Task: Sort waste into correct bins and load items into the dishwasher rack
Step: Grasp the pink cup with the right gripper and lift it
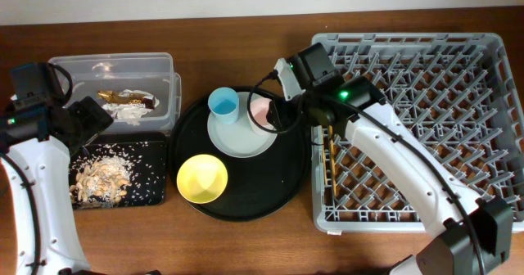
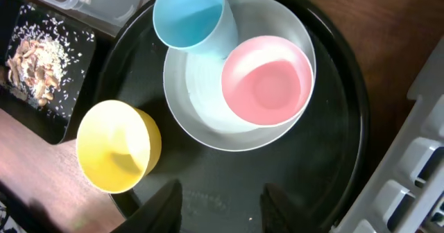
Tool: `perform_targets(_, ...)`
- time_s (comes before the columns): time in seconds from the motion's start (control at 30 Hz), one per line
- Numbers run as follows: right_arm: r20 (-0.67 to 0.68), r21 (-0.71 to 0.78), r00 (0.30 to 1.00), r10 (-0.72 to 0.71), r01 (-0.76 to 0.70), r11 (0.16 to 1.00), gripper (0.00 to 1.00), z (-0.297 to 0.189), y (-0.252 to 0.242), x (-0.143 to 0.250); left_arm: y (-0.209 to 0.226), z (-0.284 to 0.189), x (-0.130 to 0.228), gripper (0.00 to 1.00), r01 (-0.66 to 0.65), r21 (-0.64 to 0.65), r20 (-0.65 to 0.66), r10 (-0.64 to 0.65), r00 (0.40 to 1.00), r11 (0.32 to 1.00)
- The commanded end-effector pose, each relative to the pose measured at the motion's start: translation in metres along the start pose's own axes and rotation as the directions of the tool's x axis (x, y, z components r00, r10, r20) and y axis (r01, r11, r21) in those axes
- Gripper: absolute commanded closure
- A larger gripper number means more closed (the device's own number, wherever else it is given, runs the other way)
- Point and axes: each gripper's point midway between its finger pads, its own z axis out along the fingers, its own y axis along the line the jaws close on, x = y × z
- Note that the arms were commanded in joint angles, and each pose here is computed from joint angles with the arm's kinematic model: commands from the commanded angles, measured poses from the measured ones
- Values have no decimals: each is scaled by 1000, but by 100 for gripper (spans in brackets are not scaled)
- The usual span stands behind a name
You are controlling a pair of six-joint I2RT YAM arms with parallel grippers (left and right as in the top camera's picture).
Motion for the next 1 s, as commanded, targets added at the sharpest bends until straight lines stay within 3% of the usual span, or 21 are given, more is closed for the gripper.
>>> perform_targets(0.0,36,11,978,-204,204,979,62,1,7,-11,1,-3,-3,1,5,2,11,-5,1000,1000)
perform_targets(0.1,17,56,935,-354,353,934,61,36,11,-14,2,-3,-3,1,6,0,9,-6,1000,1000)
perform_targets(0.17,1,142,925,-379,375,916,62,60,3,-19,2,-3,-3,1,6,1,9,-6,1000,1000)
perform_targets(0.33,-61,131,922,-383,388,912,62,98,-4,-7,2,-3,-3,1,6,0,9,-6,1000,1000)
perform_targets(0.4,-116,113,888,-445,456,883,62,122,-7,5,2,-3,-3,1,6,0,9,-6,1000,1000)
perform_targets(0.47,-129,111,889,-439,453,885,81,130,-9,8,2,-3,-3,1,6,0,9,-6,1000,1000)
perform_targets(0.57,-122,113,890,-438,451,885,91,128,-9,7,2,-3,-3,1,6,0,9,-6,1000,1000)
perform_targets(0.63,-89,118,891,-446,454,883,91,117,-4,-4,2,-3,-3,1,6,0,9,-6,1000,1000)
perform_targets(0.73,-65,122,890,-451,456,882,81,108,0,-9,2,-3,-3,1,6,0,9,-6,1000,1000)
perform_targets(0.97,-119,113,890,-440,452,885,82,106,-4,4,2,-3,-3,1,6,0,9,-6,1000,1000)
